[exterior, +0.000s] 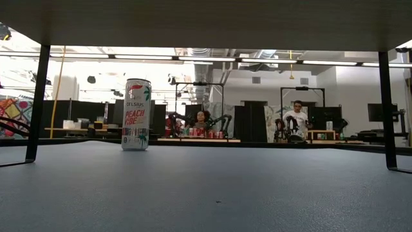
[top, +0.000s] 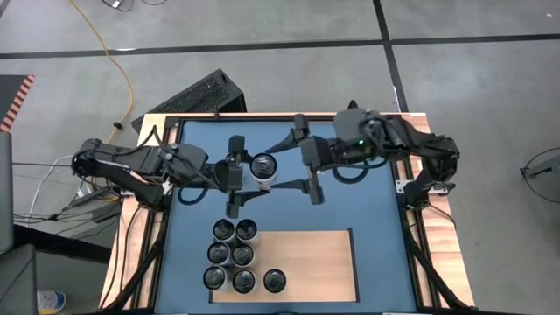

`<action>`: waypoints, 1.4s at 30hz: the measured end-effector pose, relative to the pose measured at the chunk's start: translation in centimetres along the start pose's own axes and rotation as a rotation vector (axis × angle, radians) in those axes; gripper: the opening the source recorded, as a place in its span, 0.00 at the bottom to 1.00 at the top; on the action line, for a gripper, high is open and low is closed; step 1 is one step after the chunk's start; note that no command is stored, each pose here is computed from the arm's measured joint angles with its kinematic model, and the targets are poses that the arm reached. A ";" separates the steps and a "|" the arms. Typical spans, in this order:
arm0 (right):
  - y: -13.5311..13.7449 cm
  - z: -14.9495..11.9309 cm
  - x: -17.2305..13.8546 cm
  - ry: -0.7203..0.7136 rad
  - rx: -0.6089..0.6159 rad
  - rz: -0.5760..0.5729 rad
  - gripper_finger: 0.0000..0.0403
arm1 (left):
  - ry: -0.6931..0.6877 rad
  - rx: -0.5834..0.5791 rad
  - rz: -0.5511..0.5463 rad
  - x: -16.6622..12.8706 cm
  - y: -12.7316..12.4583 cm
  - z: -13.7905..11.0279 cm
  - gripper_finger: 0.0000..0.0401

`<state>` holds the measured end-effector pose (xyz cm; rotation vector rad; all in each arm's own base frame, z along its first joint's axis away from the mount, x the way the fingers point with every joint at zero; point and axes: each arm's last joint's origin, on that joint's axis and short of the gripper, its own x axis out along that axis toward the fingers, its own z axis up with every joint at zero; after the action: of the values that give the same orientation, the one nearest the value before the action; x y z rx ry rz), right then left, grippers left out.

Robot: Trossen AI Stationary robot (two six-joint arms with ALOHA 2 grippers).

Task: Place canned beverage on shelf
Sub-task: Put the right white pink soda can on the shelf aligned with the other white pink soda can

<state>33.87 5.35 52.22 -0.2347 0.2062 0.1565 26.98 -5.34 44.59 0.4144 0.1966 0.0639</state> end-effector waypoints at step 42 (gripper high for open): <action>-1.1 0.6 1.1 -0.143 -0.078 0.044 0.49 | -0.056 0.050 0.064 -0.2 0.2 0.8 0.68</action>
<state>35.24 4.60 52.82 -0.2956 0.0631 0.2243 26.92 -5.48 45.40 0.4716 0.1301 0.1100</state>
